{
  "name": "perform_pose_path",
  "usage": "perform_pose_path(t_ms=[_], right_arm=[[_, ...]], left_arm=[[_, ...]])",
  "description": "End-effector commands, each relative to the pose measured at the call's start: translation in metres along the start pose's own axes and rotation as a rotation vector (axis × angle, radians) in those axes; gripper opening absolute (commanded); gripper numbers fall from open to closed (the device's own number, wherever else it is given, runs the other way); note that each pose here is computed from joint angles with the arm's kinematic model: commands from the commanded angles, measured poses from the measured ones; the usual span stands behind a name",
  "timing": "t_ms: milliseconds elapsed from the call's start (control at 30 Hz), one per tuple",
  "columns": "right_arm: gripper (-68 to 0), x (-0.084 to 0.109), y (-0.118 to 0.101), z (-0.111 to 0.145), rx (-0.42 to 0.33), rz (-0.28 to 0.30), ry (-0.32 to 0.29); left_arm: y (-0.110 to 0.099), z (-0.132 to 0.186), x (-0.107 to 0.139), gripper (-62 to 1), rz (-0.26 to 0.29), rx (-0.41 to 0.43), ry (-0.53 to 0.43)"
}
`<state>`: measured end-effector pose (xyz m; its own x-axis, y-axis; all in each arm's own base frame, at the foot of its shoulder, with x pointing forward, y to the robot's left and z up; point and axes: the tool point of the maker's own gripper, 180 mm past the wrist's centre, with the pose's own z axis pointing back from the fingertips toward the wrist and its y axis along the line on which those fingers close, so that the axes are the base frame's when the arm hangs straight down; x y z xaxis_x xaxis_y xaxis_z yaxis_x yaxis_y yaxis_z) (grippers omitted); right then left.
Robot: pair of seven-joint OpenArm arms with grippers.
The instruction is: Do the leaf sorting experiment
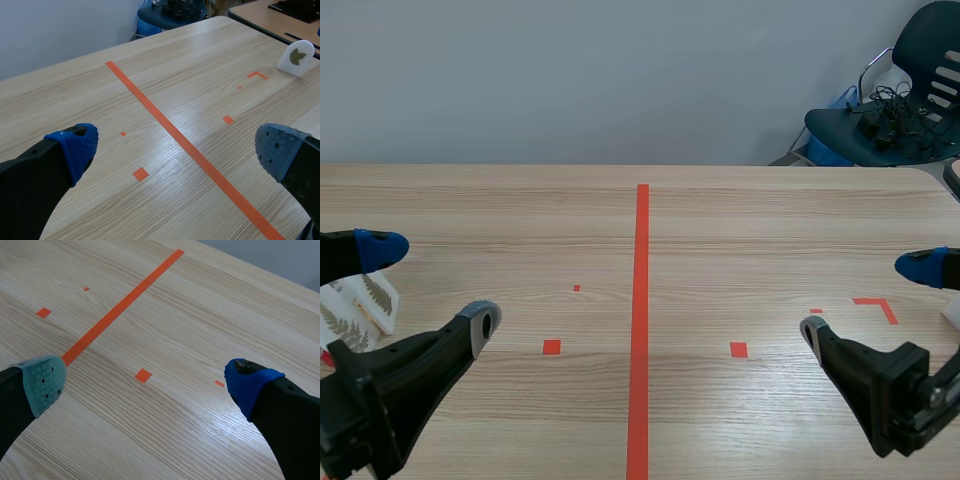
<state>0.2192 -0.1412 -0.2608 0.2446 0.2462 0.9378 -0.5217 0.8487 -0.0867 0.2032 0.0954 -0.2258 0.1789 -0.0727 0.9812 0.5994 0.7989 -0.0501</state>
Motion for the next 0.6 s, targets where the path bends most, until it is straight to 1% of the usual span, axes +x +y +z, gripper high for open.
perform_pose_path(t_ms=[0,567], right_arm=[[0.4,0.0130,-0.0039,-0.0016,-0.005,0.017,-0.039],[0.4,0.0129,-0.0040,-0.0016,-0.006,0.018,-0.038]], left_arm=[[-0.0004,-0.0008,0.0086,1.4,0.002,0.001,-0.035],[0.0003,-0.0015,0.0100,1.4,-0.002,0.002,-0.039]])
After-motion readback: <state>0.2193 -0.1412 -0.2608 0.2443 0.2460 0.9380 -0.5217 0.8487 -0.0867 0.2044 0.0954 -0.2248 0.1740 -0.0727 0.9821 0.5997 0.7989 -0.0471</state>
